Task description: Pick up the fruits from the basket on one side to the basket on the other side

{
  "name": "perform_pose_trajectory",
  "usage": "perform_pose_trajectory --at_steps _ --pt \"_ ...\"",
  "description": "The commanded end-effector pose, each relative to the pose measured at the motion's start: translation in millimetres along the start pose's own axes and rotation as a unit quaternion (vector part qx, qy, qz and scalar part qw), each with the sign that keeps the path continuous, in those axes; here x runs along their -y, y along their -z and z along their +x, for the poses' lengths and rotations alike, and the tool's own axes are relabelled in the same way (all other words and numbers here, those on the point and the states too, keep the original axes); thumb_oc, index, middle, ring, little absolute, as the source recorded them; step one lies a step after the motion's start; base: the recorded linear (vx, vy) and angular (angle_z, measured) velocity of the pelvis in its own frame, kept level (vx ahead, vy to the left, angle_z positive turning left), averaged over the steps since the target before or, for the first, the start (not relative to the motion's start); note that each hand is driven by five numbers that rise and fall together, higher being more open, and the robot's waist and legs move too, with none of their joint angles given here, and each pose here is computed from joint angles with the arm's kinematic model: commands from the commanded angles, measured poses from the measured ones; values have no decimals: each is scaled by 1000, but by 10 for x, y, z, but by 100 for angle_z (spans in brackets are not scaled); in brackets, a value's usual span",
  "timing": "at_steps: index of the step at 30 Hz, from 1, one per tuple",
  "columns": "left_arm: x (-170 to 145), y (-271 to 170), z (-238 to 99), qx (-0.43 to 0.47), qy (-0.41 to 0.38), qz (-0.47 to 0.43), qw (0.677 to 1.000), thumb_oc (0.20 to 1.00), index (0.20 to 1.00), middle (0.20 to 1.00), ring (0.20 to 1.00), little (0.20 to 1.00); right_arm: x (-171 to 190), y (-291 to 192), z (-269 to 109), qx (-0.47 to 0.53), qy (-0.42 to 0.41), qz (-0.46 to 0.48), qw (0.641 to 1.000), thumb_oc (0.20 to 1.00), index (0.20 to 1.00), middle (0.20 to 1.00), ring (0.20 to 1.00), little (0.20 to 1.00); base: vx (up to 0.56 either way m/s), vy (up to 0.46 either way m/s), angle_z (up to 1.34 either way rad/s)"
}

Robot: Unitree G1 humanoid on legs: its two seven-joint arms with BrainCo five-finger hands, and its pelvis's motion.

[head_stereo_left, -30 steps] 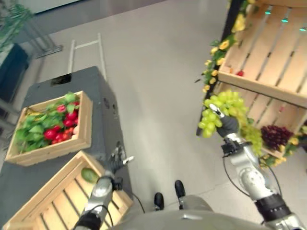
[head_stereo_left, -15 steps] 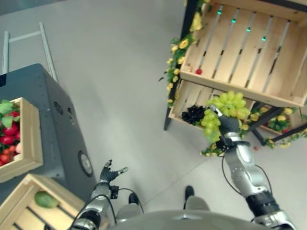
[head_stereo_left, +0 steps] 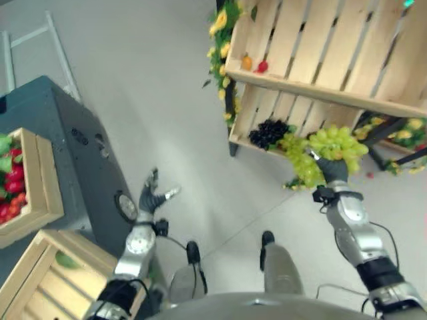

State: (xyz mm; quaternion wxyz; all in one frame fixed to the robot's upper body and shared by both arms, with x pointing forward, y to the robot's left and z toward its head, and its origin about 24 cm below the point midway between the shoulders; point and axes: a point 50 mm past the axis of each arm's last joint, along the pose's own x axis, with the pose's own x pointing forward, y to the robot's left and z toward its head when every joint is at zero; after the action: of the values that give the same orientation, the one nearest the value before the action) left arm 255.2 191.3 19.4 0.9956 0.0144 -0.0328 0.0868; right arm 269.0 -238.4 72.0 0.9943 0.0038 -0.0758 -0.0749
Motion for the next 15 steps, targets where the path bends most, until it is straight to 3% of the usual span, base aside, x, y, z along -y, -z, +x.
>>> perform_pose_trajectory --at_steps 1,9,15 --pt "51 -527 103 127 3 -73 989 1000 1000 1000 1000 1000 -226 -594 209 154 -25 2 988 200 200 200 200 200 0 -127 19" --pt "279 -1314 146 285 54 -131 948 1000 1000 1000 1000 1000 -480 -852 491 206 -29 -25 978 200 200 200 200 200 -30 -26 -17" --pt "329 -1538 122 326 76 -145 931 1000 1000 1000 1000 1000 -601 -1232 813 247 -18 -27 968 200 200 200 200 200 -19 -37 -3"
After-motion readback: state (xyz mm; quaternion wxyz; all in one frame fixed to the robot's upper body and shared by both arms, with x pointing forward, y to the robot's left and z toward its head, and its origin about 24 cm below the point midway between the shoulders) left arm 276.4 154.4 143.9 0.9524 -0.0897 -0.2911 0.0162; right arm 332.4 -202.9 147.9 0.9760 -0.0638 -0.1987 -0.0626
